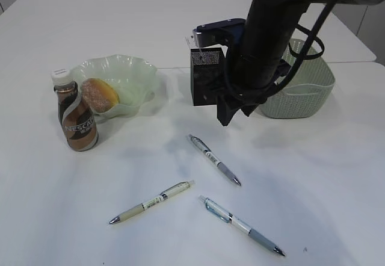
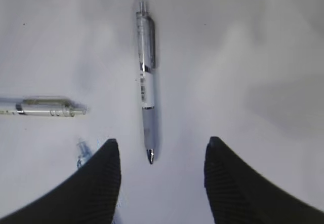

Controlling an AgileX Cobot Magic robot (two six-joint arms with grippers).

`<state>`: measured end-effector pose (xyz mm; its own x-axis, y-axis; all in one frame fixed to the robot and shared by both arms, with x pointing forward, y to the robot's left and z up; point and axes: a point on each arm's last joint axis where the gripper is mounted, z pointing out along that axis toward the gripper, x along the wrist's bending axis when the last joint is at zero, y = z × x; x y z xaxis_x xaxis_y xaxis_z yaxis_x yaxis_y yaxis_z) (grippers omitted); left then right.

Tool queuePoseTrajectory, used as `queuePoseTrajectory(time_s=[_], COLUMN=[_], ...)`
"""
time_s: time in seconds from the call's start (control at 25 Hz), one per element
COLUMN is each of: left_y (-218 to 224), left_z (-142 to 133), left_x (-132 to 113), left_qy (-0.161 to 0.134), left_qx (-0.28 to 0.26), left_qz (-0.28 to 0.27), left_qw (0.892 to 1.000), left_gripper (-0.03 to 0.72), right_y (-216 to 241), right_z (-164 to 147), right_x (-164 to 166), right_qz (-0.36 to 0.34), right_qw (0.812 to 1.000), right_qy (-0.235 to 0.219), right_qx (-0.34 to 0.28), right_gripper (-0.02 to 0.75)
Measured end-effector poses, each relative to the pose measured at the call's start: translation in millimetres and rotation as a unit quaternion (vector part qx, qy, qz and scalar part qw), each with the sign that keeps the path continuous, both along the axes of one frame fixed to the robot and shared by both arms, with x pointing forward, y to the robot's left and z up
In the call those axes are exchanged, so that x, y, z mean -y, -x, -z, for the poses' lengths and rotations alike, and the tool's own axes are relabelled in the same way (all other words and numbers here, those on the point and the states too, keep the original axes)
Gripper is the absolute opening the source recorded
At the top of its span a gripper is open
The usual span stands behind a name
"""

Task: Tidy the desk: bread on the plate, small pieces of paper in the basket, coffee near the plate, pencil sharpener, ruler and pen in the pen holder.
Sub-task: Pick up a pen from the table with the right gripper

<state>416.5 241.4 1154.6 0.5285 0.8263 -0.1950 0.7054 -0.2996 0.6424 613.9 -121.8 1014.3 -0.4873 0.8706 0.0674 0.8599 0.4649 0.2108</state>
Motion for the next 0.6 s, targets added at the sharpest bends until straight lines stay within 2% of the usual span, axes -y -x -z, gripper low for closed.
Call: queuePoseTrajectory(time_s=[0.32, 0.6], left_y=[0, 0], left_z=[0, 0], left_x=[0, 0], left_qy=[0.000, 0.002], left_qx=[0.000, -0.001], left_qz=[0.000, -0.003], left_qw=[1.000, 1.000], left_gripper=[0.243, 0.243], right_y=[-20, -29], right_z=[15, 28], right_x=[-9, -30], right_qz=[-0.006, -0.030], right_qw=[1.000, 0.999], right_qy=[0.013, 0.033], right_qx=[-0.001, -0.003], right_gripper=[0.425, 0.424])
